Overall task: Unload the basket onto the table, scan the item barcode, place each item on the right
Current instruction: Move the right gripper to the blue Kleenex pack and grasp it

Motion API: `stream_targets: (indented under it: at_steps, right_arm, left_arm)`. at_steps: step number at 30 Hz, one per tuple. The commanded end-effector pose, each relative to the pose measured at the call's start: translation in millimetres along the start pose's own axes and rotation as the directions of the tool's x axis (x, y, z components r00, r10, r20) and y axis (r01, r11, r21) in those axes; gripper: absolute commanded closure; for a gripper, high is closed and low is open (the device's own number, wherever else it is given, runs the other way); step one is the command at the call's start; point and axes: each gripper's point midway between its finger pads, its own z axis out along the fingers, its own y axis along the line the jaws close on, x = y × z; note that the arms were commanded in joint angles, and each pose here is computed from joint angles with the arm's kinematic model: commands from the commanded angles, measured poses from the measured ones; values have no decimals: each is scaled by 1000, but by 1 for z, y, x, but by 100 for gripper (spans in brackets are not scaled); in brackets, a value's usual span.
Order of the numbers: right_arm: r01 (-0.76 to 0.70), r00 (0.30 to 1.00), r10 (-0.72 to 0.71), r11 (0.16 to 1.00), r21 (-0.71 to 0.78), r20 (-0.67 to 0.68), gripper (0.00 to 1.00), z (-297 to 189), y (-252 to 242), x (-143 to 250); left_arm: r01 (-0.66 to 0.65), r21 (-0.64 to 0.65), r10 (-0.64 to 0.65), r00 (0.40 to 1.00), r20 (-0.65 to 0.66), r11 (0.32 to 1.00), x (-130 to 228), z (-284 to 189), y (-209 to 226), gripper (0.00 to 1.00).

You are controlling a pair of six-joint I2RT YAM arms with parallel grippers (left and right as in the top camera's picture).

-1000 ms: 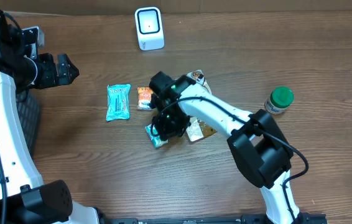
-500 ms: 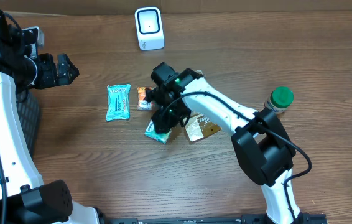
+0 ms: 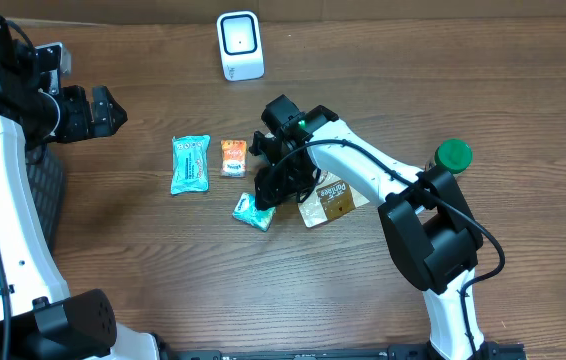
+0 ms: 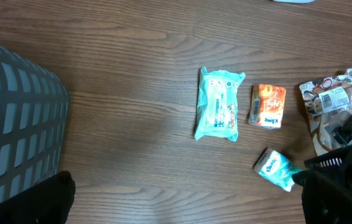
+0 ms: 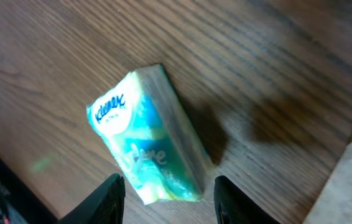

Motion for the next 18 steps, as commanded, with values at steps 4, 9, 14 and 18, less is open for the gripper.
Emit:
stream_targets:
  at_steps: [4,9,14,18]
  right_arm:
    - [-42,999,41,998,-37,-11,61,13,1,6]
    - [-134,991,133,990,-49,-27,75,25,-14,8]
    - [-150,988,148,987,-57,-37,81,28,-18,8]
    - [-157,987,155,986,-56,-37,81,28,-18,8]
  left_arm:
    - [-24,10,24,1000,19,1000,-3,-4,-3,0]
    - [-25,10,24,1000,19,1000,-3,-4,-3,0]
    - [-24,10,24,1000,18,1000,-3,-4,-3,0]
    - [-24,10,24,1000,19,1000,-3,-4,-3,0]
